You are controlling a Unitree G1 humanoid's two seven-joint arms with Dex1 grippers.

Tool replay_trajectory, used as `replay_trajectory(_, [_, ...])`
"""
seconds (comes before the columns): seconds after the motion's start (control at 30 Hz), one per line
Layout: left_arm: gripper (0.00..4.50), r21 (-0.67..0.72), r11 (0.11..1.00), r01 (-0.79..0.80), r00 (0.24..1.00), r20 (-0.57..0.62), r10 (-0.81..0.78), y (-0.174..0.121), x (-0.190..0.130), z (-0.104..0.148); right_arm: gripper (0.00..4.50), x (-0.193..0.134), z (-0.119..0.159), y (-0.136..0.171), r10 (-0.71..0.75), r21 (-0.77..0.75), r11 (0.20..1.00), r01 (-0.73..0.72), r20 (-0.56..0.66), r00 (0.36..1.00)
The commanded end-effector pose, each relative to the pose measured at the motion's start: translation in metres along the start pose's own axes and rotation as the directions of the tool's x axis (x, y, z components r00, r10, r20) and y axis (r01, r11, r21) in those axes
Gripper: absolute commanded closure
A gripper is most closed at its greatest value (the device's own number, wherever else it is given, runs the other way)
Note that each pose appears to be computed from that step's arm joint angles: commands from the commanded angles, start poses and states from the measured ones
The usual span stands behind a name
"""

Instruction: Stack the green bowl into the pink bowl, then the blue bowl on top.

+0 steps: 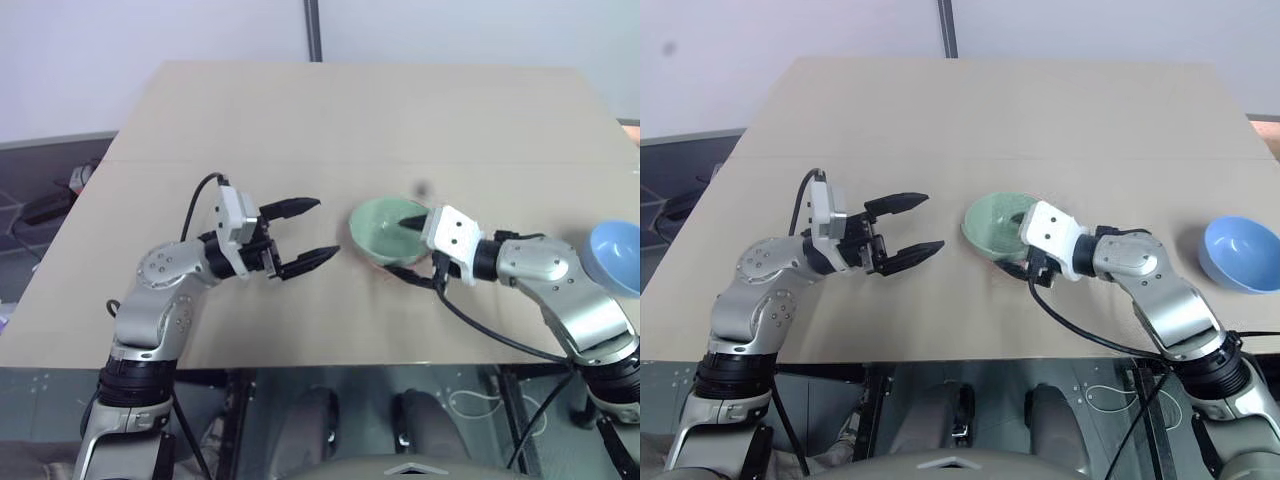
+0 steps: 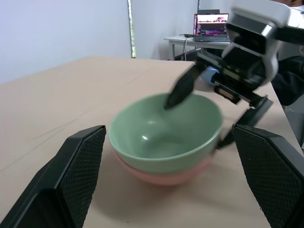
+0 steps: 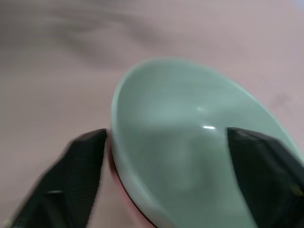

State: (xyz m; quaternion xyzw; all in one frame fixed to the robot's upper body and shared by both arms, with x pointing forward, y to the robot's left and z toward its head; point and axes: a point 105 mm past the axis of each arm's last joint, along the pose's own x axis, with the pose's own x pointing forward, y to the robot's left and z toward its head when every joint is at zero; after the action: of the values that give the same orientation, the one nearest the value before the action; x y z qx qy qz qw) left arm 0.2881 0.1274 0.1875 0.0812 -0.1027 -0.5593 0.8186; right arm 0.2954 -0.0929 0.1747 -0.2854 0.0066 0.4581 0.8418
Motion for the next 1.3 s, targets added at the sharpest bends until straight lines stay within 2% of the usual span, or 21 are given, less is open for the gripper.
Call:
replay_trajectory(0.03, [0.00, 0.031, 0.998, 0.057, 0.998, 0.038, -0.058, -0.006, 0.006, 0.011, 0.32, -0.032, 0.020, -0.018, -0.140, -0.024, 0.990, 0.142, 0.051, 0.989])
replay_trajectory(0.2, [0.00, 0.027, 0.990, 0.138, 0.989, 0.057, -0.139, -0.014, 0.015, 0.018, 0.32, -0.080, 0.006, -0.033, -0.305, 0.068, 0.949, 0.307, -0.042, 0.952])
replay_trajectory(0.3, [0.00, 0.036, 0.968, 0.249, 0.966, 0.064, -0.251, -0.029, 0.026, 0.022, 0.32, -0.125, -0.043, -0.043, -0.453, 0.053, 0.875, 0.482, -0.264, 0.852])
replay_trajectory(0.4, [0.00, 0.048, 0.944, 0.328, 0.941, 0.074, -0.330, -0.038, 0.036, 0.025, 0.32, -0.159, -0.082, -0.047, -0.541, 0.054, 0.790, 0.611, -0.409, 0.735])
replay_trajectory(0.6, [0.00, 0.059, 0.922, 0.382, 0.920, 0.075, -0.385, -0.043, 0.046, 0.023, 0.32, -0.182, -0.135, -0.055, -0.619, 0.021, 0.667, 0.745, -0.543, 0.568])
replay_trajectory(0.7, [0.00, 0.058, 0.921, 0.386, 0.917, 0.079, -0.390, -0.044, 0.047, 0.024, 0.32, -0.181, -0.154, -0.056, -0.609, -0.013, 0.677, 0.736, -0.573, 0.549])
replay_trajectory(0.77, [0.00, 0.060, 0.922, 0.382, 0.920, 0.074, -0.385, -0.043, 0.046, 0.024, 0.32, -0.178, -0.161, -0.058, -0.604, 0.026, 0.662, 0.749, -0.573, 0.554])
replay_trajectory(0.9, [0.00, 0.062, 0.928, 0.367, 0.927, 0.064, -0.370, -0.043, 0.042, 0.024, 1.27, -0.175, -0.167, -0.066, -0.612, 0.056, 0.643, 0.764, -0.562, 0.556])
replay_trajectory(1.1, [0.00, 0.061, 0.937, 0.344, 0.936, 0.061, -0.348, -0.043, 0.040, 0.023, 4.36, -0.174, -0.157, -0.077, -0.636, -0.017, 0.671, 0.741, -0.525, 0.565])
replay_trajectory(1.2, [0.00, 0.065, 0.943, 0.326, 0.942, 0.057, -0.330, -0.041, 0.039, 0.022, 4.45, -0.163, -0.136, -0.081, -0.646, -0.043, 0.701, 0.712, -0.462, 0.608])
replay_trajectory(1.27, [0.00, 0.066, 0.949, 0.308, 0.948, 0.055, -0.312, -0.038, 0.037, 0.021, 4.45, -0.144, -0.110, -0.081, -0.630, -0.029, 0.744, 0.668, -0.364, 0.686])
replay_trajectory(1.3, [0.00, 0.067, 0.952, 0.298, 0.952, 0.051, -0.302, -0.037, 0.036, 0.019, 4.45, -0.128, -0.091, -0.077, -0.597, -0.011, 0.784, 0.621, -0.287, 0.749])
